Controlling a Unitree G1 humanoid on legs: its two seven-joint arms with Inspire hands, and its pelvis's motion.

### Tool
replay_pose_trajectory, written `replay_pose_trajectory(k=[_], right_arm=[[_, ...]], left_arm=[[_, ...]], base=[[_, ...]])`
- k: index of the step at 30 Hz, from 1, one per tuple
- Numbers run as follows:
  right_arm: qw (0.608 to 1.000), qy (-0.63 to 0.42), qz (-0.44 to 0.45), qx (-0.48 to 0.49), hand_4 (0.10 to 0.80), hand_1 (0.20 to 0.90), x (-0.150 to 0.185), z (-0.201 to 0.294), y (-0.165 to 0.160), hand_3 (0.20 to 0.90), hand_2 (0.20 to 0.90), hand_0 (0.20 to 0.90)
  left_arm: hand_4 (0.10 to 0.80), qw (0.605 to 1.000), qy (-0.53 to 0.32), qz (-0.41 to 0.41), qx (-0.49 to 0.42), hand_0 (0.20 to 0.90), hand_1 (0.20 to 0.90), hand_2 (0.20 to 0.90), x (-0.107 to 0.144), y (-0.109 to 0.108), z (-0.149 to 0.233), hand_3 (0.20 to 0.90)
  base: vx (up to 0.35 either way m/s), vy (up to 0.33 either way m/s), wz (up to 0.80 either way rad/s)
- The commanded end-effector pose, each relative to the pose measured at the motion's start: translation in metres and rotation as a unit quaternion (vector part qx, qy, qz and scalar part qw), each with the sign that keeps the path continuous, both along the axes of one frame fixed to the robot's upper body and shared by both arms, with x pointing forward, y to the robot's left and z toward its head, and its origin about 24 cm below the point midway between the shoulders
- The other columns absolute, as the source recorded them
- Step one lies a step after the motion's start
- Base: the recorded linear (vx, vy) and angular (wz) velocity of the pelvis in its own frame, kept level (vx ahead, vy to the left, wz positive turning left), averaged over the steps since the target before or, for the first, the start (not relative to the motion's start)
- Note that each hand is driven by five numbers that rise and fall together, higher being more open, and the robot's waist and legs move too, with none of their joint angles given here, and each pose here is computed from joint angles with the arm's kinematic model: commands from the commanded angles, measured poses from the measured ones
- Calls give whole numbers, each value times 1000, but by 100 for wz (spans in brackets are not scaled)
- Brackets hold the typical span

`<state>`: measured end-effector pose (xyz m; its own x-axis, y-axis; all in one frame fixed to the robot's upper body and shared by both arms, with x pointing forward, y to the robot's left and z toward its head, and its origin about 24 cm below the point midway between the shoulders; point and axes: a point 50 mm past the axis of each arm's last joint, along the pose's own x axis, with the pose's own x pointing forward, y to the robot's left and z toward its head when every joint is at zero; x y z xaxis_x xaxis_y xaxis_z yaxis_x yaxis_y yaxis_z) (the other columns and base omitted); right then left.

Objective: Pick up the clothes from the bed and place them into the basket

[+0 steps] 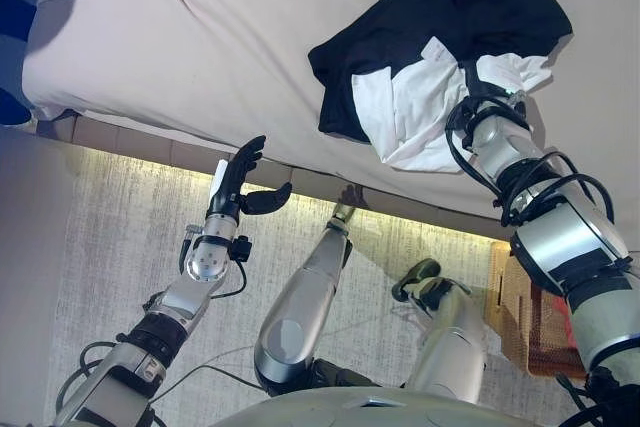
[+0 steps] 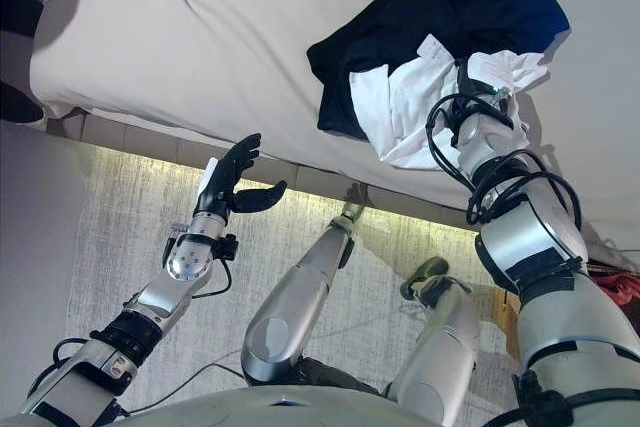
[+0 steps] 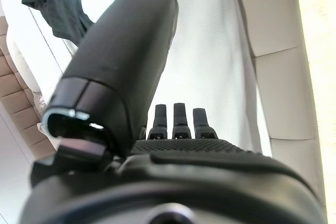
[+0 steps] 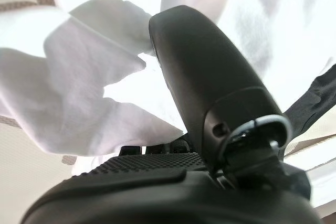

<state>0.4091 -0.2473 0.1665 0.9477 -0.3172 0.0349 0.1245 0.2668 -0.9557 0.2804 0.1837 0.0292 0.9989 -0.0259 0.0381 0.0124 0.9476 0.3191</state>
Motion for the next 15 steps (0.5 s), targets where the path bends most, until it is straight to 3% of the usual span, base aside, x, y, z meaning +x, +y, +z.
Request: replay_pose_trajectory(k=[1, 15], right_arm=[[999, 7, 28, -21, 100, 300, 3, 4, 9, 200, 300, 300], [998, -49, 38, 3, 100, 300, 0, 2, 14, 200, 300, 300]], left_arm=[[800, 995, -102, 8, -17, 900, 900, 900, 1, 6, 34, 900], [800, 996, -82, 37, -2, 900, 900, 900, 6, 14, 32, 900]], base=[[-36, 56, -2], [22, 26, -16]])
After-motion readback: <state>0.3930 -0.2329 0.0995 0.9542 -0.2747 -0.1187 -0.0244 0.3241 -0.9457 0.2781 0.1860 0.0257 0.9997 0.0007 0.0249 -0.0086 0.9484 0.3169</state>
